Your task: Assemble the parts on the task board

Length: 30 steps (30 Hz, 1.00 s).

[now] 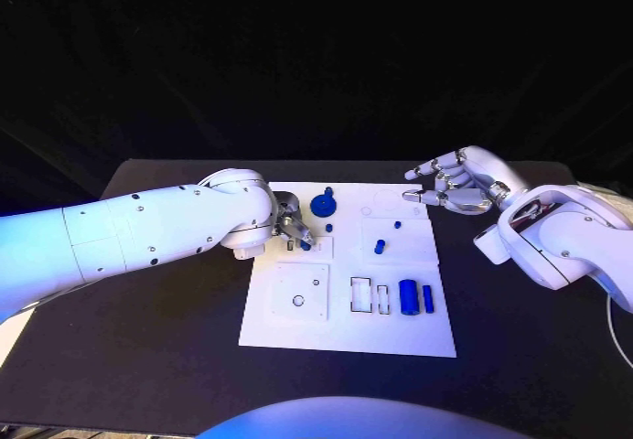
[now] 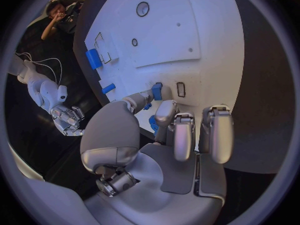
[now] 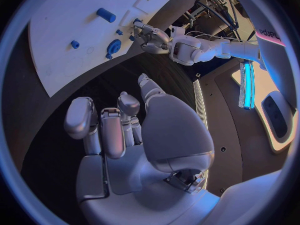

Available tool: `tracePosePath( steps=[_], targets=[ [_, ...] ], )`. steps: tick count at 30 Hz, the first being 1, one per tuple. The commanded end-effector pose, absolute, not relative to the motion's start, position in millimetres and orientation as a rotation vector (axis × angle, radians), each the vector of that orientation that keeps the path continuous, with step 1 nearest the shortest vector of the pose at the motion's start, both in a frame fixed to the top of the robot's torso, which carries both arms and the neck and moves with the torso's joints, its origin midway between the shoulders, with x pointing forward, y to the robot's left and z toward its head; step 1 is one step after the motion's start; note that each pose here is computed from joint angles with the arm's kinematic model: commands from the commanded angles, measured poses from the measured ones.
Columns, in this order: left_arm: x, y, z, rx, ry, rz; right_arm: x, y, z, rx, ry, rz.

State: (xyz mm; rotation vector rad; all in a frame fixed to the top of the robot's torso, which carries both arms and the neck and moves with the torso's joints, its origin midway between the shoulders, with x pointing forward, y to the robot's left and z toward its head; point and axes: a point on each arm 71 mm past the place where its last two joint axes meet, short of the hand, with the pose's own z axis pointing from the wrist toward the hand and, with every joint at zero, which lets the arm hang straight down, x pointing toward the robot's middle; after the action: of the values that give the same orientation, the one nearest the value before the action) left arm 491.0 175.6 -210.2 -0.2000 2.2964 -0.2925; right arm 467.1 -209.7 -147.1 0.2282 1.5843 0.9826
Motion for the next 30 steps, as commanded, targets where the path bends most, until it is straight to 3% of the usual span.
tracePosePath(
  steps=[1,30],
  targets=[
    [487.8,171.3,-215.3,-0.166,2.338,-0.293,466.2,-208.2,-147.5,0.217,1.594,0.989],
    [491.7,177.1,-215.8,-0.196,2.325,-0.275,466.1,-209.0,-147.6,0.218,1.595,0.986]
  ],
)
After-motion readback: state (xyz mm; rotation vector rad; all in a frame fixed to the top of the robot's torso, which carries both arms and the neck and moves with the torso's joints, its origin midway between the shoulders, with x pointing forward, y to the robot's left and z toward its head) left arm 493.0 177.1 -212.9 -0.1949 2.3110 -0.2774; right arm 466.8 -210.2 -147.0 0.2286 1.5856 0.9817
